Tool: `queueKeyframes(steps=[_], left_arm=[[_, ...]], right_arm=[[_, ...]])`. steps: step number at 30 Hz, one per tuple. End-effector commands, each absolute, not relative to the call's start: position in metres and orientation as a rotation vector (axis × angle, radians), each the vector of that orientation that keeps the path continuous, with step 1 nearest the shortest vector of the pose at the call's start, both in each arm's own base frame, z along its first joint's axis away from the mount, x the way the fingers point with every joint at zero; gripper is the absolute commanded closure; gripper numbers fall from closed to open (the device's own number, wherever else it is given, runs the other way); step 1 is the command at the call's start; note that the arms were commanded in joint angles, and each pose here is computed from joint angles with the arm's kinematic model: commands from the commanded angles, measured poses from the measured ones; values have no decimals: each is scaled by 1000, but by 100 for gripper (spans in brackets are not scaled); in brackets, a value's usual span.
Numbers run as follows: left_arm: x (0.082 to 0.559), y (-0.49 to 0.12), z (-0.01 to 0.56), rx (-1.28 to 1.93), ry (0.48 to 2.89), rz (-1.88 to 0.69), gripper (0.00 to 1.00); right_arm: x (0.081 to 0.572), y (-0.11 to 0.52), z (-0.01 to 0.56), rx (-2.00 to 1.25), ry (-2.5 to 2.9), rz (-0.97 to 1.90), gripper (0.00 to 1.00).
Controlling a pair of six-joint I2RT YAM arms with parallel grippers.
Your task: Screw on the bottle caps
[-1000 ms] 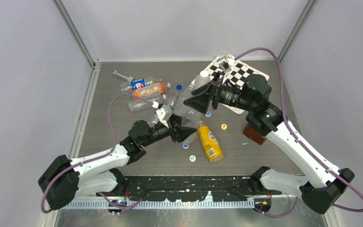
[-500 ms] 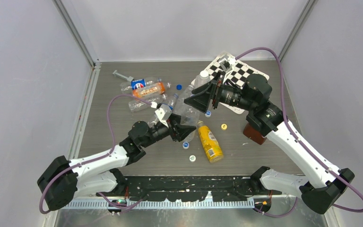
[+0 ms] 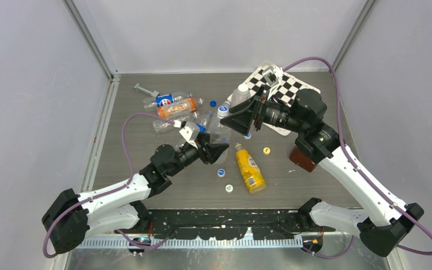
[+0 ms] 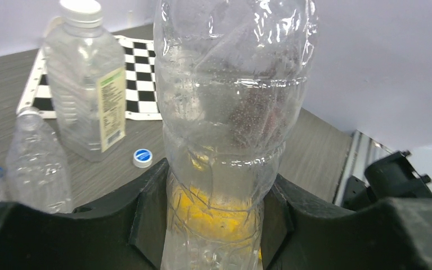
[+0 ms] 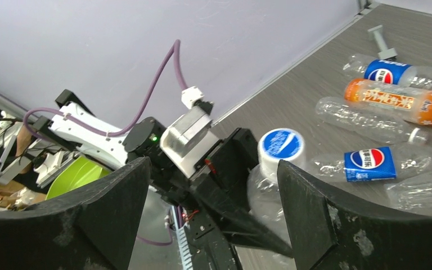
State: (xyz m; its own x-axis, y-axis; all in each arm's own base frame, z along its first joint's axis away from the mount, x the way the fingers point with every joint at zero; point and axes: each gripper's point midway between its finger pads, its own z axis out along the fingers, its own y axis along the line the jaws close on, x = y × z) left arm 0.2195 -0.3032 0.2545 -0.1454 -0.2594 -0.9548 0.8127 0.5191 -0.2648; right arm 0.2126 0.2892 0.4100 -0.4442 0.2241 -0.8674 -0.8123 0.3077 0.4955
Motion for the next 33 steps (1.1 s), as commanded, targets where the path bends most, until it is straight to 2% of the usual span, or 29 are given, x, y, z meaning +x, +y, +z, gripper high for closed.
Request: queueKeyframes(steps=[1,8,14,18,33], left_arm=[[240,-286,267,401,1417,-904,100],[241,-284,262,415,1438,-874,100],[230,-287,252,562,1486,-861,100],[219,-286,252,662,1482,-938,100],[203,-308,269,769,1405,-1116,100]], right_arm=[[190,289,423,-593,1555,1418,12],[185,290,423,-605,1553,1442,13],[207,262,407,-595,1668,1176,13],[223,245,408,-592,1710,1156,16],[241,266,390,-691,1748,1292,42]])
